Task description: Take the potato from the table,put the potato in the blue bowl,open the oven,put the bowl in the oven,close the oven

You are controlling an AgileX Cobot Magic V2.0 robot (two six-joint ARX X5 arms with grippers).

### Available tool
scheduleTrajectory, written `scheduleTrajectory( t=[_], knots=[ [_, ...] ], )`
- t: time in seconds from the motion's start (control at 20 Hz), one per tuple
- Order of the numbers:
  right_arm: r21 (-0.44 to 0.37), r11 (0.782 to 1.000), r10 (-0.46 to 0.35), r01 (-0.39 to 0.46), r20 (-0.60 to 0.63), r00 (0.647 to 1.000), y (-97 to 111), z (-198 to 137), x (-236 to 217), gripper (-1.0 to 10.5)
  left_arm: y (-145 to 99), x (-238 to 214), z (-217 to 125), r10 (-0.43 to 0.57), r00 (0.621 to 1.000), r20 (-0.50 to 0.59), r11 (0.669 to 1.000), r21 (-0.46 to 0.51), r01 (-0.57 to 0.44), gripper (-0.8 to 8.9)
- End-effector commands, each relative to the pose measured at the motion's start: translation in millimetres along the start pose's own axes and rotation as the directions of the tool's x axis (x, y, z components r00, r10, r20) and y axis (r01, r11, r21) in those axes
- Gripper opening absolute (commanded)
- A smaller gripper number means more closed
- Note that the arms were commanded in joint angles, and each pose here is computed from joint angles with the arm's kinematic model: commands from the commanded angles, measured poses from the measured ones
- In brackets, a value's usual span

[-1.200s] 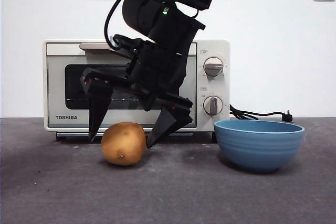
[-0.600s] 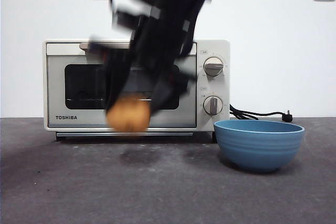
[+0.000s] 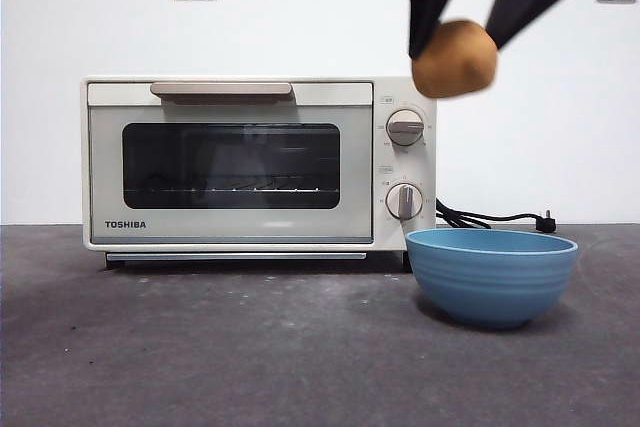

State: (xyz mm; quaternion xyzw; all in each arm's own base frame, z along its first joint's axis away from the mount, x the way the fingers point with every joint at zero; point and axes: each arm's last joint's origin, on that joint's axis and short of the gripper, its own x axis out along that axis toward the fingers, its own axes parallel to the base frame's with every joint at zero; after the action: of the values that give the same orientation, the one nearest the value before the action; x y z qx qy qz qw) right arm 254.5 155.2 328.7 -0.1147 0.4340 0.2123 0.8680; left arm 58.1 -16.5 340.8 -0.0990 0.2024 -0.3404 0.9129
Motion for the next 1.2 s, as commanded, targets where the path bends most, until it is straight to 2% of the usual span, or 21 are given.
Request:
scheduleTrajectory(
  t=[0.05,0.35,0.5,0.85,0.95,1.1,1.2],
  knots=[
    [0.007,0.999,0.035,-0.035,-0.053,0.998,-5.0,-14.0,20.8,-0.2,-0.7,-0.5,0.1,-0.002,1.000,0.003,1.000,0.019,0.002,-0.08],
    [0.051,0.999,0.021,-0.017,-0.095,0.995,-12.9,-58.7,69.6,-0.2,-0.7,-0.5,0.1,-0.002,1.000,0.003,1.000,0.019,0.002,-0.08],
    [0.068,0.997,0.045,-0.039,-0.090,0.995,-12.7,-77.9,91.0,-0.2,-0.7,-0.5,0.1,-0.001,1.000,0.003,1.000,0.019,0.001,-0.08],
    [0.070,0.997,0.045,-0.035,-0.156,0.987,-12.2,-87.4,120.4,-0.2,-0.6,-0.4,-0.3,-0.002,1.000,-0.001,1.000,0.015,0.002,-0.08],
    [0.066,0.997,0.047,-0.038,-0.145,0.988,-10.9,-86.2,120.0,0.5,-0.6,-0.4,-0.2,-0.002,1.000,-0.001,1.000,0.016,0.002,-0.08],
    [0.065,0.997,0.049,-0.039,-0.157,0.986,-9.8,-87.4,119.5,3.0,-0.5,-0.4,-0.1,-0.001,1.000,0.000,1.000,0.017,0.001,-0.08],
    [0.067,0.997,0.049,-0.038,-0.172,0.984,-9.6,-88.7,118.2,3.9,-0.5,-0.4,-0.1,0.001,1.000,0.000,1.000,0.016,-0.001,-0.08]
  ],
)
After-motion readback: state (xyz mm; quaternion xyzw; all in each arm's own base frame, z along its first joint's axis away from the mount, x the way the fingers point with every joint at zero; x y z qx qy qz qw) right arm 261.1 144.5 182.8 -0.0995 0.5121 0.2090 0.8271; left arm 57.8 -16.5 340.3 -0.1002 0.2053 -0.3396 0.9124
